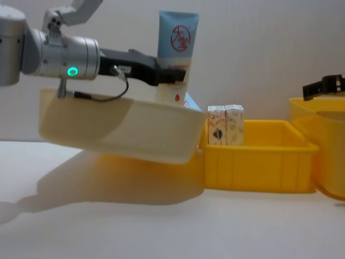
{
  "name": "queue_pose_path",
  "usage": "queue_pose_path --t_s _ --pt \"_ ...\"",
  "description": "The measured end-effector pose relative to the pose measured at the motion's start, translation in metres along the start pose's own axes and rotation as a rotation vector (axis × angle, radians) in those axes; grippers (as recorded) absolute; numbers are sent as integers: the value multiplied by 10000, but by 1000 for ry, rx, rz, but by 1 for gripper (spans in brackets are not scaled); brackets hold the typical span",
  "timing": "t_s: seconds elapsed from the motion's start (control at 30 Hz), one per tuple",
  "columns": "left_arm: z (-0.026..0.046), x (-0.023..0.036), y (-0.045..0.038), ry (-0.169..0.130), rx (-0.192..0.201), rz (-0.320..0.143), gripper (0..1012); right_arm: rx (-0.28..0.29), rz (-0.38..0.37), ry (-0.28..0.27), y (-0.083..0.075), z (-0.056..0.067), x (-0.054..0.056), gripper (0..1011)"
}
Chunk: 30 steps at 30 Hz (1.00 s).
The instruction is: Bimanual collaborative sorting of washing and personal care products
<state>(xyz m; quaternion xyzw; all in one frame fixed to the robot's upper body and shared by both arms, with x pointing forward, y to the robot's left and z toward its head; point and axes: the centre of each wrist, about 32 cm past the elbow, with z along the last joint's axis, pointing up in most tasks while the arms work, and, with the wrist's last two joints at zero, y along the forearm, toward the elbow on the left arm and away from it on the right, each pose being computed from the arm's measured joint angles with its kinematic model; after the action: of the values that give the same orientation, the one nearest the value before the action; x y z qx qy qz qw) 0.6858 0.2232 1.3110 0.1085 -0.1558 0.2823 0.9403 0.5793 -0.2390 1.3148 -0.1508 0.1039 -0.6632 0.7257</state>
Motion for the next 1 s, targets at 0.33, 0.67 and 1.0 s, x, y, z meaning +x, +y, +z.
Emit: queue_pose_path --t_s 0.33,0.67,1.0 --pt "-162 -125 100 82 20 -7 352 0 0 0 0 0 0 1001" --pt "-23 -163 184 77 3 -28 352 0 0 0 0 0 0 1001" --pt "237 -162 182 22 -51 -77 353 0 0 0 0 0 0 1001"
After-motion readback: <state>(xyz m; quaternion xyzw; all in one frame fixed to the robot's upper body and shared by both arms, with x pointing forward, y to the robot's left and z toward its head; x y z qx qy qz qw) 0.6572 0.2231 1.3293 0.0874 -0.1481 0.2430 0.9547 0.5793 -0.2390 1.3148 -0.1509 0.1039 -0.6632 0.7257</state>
